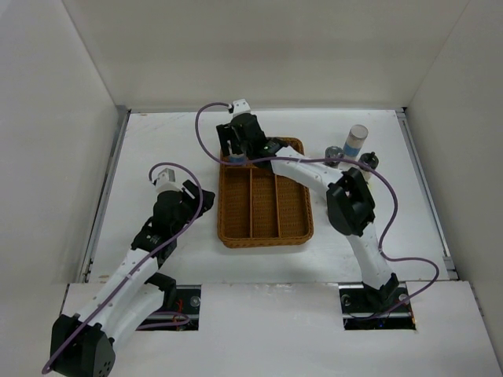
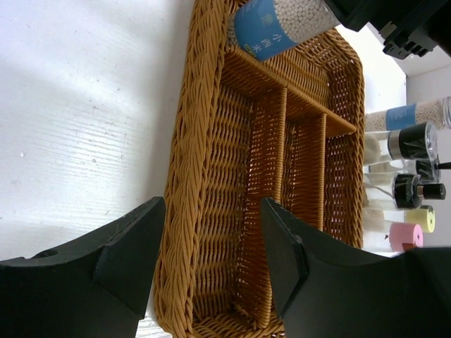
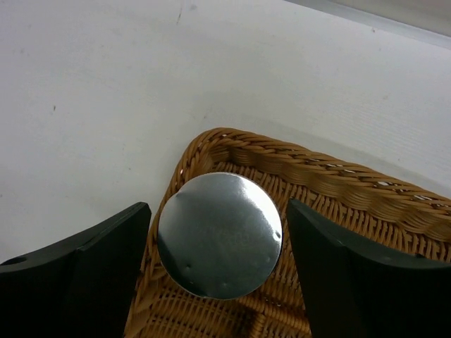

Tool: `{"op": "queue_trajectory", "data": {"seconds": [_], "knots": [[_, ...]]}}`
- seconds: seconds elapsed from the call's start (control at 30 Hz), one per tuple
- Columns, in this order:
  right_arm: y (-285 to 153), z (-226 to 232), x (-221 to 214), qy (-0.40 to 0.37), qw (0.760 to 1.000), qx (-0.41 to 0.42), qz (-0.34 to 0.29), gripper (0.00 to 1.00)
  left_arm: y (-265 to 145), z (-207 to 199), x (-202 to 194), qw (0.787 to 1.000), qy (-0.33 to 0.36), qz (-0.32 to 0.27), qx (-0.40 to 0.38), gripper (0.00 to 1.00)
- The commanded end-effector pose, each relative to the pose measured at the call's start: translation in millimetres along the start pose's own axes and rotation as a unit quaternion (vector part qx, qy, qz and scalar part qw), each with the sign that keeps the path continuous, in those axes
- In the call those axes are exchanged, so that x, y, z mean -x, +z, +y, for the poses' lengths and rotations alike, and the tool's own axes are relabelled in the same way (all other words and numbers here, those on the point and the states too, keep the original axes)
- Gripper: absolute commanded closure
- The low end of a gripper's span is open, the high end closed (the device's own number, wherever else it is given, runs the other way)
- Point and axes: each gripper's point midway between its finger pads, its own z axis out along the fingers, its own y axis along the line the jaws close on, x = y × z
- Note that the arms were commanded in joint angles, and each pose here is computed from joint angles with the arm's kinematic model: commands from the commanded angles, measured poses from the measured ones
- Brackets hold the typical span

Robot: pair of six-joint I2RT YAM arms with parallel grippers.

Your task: Organize the condiment bottles

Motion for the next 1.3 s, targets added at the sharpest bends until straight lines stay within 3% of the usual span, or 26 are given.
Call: {"op": "queue_trajectory", "data": {"seconds": [0.0, 0.3, 0.4, 0.53, 0.67, 0.9, 1.27], "knots": [[-35.5, 18.7, 65.4, 0.029, 0.996, 0.036, -0.077, 0.13, 2.2, -8.0, 2.6, 1.000, -0.002, -0.007, -0.019, 0.46], [-118.8, -16.4, 114.4, 0.053, 0.989, 0.033, -0.135, 0.07, 9.8, -14.0, 10.4, 0.999, -0.013, -0.028, -0.028, 0.46], [-141.7, -62.6, 106.1, 0.062, 0.989, 0.000, -0.133, 0.12, 16.0, -16.5, 14.2, 0.998, -0.018, -0.041, -0.033, 0.46], [-166.7, -144.7, 74.1, 0.104, 0.985, -0.076, -0.117, 0.30, 20.6, -14.2, 26.1, 0.995, -0.040, -0.082, -0.032, 0.50], [-188.9, -226.8, 30.8, 0.140, 0.973, -0.167, -0.081, 0.21, 21.0, -14.2, 37.9, 0.992, -0.054, -0.113, -0.032, 0.50], [-179.0, -287.0, -16.2, 0.148, 0.955, -0.256, -0.010, 0.01, 27.8, -14.6, 22.5, 0.995, -0.046, -0.079, -0.032, 0.49], [-139.6, -285.4, -56.2, 0.162, 0.958, -0.229, 0.051, 0.02, 34.3, -12.0, 14.0, 0.997, -0.037, -0.060, -0.026, 0.48]]}}
